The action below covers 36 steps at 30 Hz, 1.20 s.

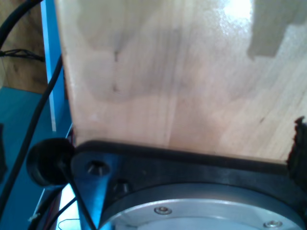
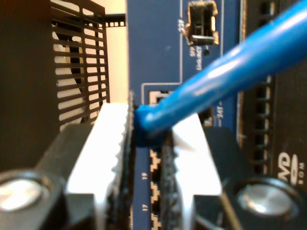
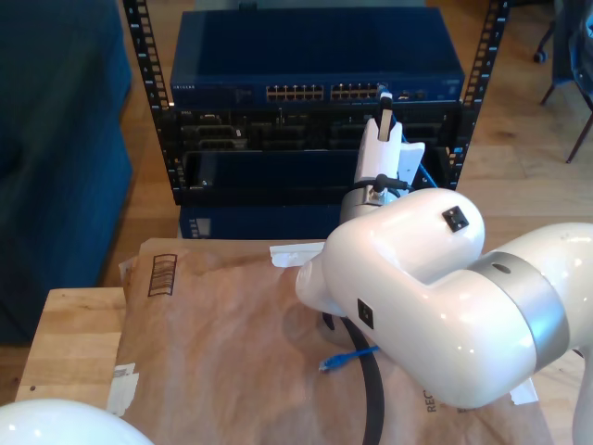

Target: Grab the cable and plug it in

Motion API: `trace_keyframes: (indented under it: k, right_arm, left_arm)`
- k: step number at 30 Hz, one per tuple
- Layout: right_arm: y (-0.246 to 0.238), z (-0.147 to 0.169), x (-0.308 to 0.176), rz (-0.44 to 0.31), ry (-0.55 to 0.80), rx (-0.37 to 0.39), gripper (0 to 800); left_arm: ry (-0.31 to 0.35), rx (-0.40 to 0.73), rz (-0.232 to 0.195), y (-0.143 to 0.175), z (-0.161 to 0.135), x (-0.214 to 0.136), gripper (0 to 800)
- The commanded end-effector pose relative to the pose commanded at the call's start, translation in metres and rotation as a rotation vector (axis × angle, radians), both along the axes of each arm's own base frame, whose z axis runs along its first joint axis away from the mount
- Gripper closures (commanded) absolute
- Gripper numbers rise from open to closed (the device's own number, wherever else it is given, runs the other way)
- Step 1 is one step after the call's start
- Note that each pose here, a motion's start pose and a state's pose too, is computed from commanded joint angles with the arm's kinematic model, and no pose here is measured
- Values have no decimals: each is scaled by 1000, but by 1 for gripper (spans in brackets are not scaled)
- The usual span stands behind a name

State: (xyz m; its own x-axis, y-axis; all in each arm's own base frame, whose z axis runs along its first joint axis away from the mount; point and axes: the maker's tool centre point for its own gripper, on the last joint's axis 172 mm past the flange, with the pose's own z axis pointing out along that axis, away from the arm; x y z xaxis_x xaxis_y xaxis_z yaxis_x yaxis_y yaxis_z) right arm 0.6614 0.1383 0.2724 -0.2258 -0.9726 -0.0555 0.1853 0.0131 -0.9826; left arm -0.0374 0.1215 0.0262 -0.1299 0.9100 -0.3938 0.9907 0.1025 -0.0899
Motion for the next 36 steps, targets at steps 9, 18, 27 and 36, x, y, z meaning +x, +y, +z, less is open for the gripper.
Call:
trace_keyframes:
  k: [9, 18, 27, 36]
  right_arm:
    - [-4, -5, 1, -6, 5, -3, 800]
    - [-3, -5, 2, -6, 3, -3, 800]
    - [-1, -7, 4, -1, 7, -1, 800]
    - [2, -4, 7, 6, 13, 7, 800]
  left_arm:
    - [0, 0, 0, 0, 0, 0, 0]
    - [1, 0, -1, 0, 0, 0, 0]
    - [0, 2, 0, 1, 0, 0, 0]
    - [0, 0, 0, 0, 0, 0, 0]
